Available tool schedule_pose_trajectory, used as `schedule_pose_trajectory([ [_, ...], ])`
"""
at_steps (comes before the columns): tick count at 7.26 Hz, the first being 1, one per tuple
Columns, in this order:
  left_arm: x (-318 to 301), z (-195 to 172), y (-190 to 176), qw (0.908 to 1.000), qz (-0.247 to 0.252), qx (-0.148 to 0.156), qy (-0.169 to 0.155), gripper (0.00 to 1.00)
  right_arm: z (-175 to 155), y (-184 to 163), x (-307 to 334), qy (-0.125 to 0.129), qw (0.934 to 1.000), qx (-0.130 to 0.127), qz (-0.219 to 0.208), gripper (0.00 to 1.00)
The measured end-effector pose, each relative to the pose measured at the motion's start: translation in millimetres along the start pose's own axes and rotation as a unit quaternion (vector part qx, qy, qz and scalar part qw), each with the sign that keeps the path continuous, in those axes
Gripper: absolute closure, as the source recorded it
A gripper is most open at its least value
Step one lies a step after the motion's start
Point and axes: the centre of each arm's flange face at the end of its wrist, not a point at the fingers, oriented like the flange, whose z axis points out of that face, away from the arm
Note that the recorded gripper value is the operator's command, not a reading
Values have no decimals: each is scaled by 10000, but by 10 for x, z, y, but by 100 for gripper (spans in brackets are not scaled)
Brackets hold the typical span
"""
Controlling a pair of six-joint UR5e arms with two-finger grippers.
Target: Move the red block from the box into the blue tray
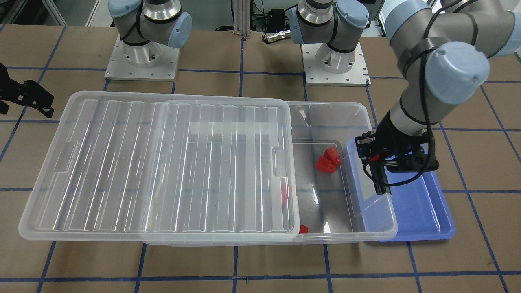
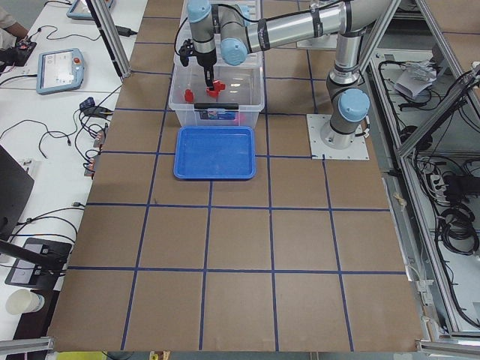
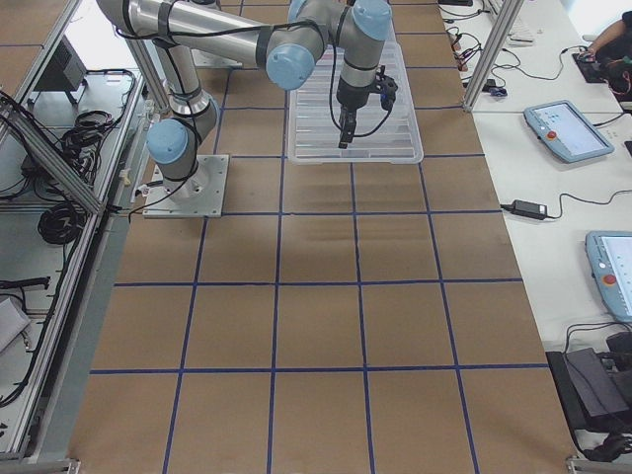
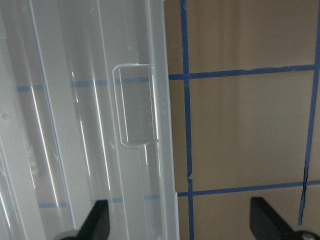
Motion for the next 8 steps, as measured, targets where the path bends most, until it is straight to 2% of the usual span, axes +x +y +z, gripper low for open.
schedule_pose_trajectory([
  [2, -885, 41, 12, 9997, 136, -115, 190, 89, 88, -105, 23, -20, 10000, 23, 0, 0],
  [3, -1231, 208, 20, 9990, 136, -190, 376, 90, 215, -229, 52, -28, 10000, 3, -18, 0],
  [5, -1577, 765, -13, 9987, 36, -134, 484, 90, 483, -503, 127, 10, 10000, 57, -25, 0],
  [7, -1637, 1462, -35, 9992, -18, 107, 385, 89, 570, -603, 186, 60, 9999, 131, -38, 0],
  [8, -1628, 1750, -22, 9993, -24, 165, 336, 82, 576, -607, 238, 65, 9999, 141, -65, 0],
])
